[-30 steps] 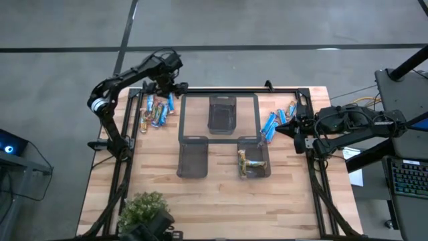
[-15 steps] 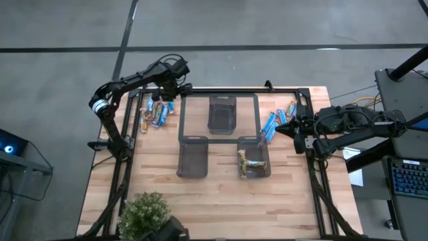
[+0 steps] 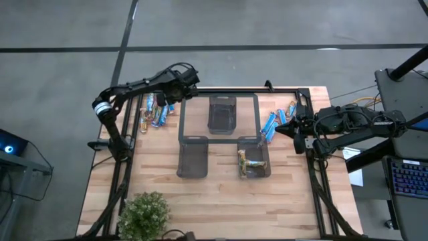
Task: Pick and place Granola Bars by type
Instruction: Put the orange granola bar into the bottom right black bin
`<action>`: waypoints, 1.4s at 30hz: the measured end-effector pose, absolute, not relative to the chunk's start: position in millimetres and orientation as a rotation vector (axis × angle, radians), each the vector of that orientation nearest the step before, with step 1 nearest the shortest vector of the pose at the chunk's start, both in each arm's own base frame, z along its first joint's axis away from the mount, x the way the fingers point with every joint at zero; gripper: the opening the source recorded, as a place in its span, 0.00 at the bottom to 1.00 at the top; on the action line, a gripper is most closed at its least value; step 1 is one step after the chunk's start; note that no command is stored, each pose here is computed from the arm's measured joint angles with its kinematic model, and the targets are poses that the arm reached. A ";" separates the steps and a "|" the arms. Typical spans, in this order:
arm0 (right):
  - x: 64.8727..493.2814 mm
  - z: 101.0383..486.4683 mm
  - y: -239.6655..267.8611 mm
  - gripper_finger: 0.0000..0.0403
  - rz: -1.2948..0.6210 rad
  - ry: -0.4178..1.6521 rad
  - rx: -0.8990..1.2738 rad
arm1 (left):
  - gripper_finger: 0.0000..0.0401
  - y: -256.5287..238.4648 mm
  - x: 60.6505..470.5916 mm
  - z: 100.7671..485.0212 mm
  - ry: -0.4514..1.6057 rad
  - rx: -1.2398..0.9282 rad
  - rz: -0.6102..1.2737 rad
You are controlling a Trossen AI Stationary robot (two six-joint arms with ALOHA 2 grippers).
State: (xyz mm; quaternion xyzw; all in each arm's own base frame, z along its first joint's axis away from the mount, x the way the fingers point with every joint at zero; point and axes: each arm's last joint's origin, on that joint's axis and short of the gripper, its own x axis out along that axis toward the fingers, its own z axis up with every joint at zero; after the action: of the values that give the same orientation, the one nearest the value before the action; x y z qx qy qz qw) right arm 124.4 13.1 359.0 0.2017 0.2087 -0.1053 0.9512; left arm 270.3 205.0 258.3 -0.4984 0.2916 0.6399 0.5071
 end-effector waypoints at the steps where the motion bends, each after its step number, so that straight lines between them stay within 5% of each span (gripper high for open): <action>1: 124.4 359.1 13.1 0.03 -0.214 0.424 0.410 | 0.50 203.3 270.0 256.4 0.699 -1.191 1.567; 22: 124.2 359.1 13.2 0.03 -0.211 0.425 0.411 | 0.50 188.6 259.5 196.2 0.676 -1.084 1.696; 42: 124.3 359.0 13.2 0.03 -0.210 0.426 0.415 | 0.50 205.4 246.7 186.9 0.649 -0.997 1.728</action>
State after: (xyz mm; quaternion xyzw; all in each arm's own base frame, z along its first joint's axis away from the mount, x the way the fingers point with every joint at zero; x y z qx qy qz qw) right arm 124.3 13.2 359.0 0.2043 0.2094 -0.1031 0.9507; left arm 246.7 205.4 186.9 -0.4121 0.2683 0.7139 0.4985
